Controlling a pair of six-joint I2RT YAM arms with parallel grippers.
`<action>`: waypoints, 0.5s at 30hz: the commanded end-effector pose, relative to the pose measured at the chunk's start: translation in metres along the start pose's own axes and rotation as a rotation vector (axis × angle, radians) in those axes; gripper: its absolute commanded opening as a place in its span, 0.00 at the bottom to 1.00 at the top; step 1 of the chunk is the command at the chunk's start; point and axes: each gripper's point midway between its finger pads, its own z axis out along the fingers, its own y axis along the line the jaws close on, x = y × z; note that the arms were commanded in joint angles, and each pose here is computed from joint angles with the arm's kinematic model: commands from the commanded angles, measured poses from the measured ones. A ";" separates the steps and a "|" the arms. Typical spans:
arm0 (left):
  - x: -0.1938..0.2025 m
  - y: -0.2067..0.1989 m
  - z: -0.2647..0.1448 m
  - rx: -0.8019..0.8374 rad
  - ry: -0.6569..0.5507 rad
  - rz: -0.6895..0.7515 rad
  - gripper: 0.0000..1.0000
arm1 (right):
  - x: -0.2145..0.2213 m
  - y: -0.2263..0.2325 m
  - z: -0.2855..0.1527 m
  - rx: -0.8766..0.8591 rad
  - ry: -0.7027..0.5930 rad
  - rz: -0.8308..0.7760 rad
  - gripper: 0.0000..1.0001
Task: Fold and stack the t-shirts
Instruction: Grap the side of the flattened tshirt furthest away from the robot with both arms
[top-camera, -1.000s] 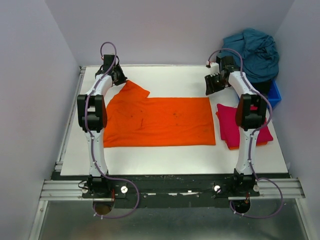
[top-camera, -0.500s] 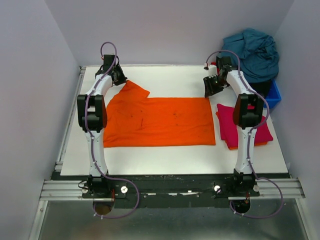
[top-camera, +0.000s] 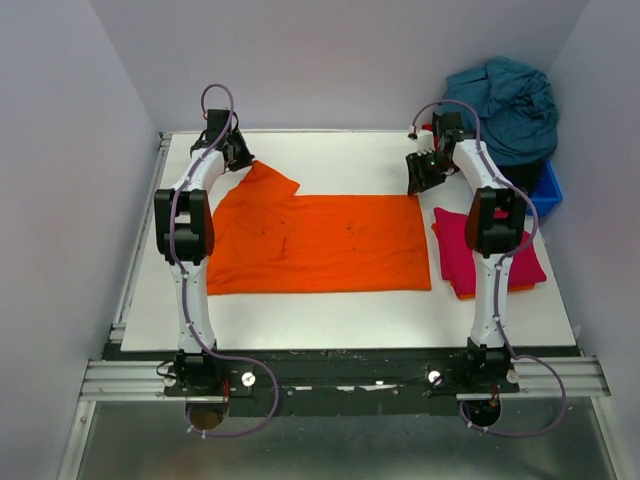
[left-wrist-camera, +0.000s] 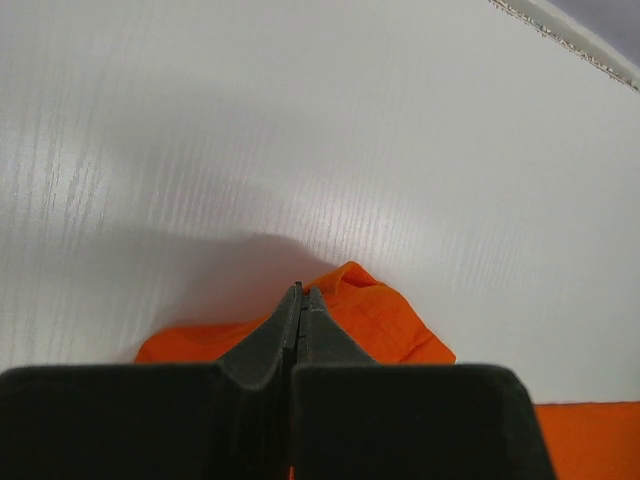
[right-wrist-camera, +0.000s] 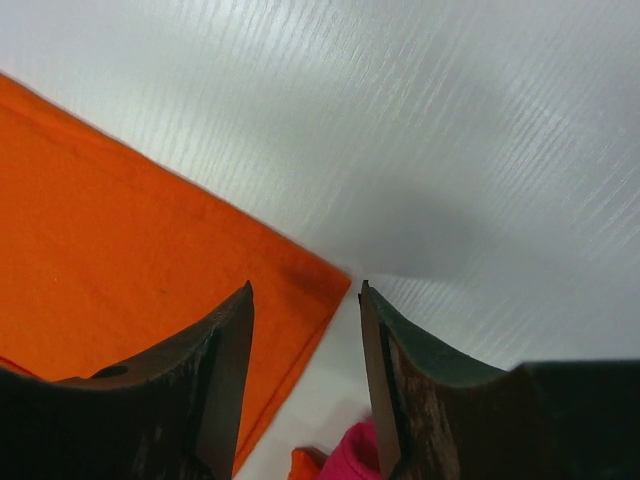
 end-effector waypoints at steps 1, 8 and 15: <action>-0.017 -0.011 -0.016 0.028 -0.035 0.018 0.00 | -0.002 0.004 0.008 -0.040 0.026 0.036 0.56; -0.017 -0.010 -0.016 0.025 -0.033 0.019 0.00 | 0.002 0.001 0.008 -0.028 0.056 0.055 0.58; -0.017 -0.010 -0.018 0.020 -0.034 0.023 0.00 | 0.011 0.001 0.003 -0.007 0.091 0.073 0.57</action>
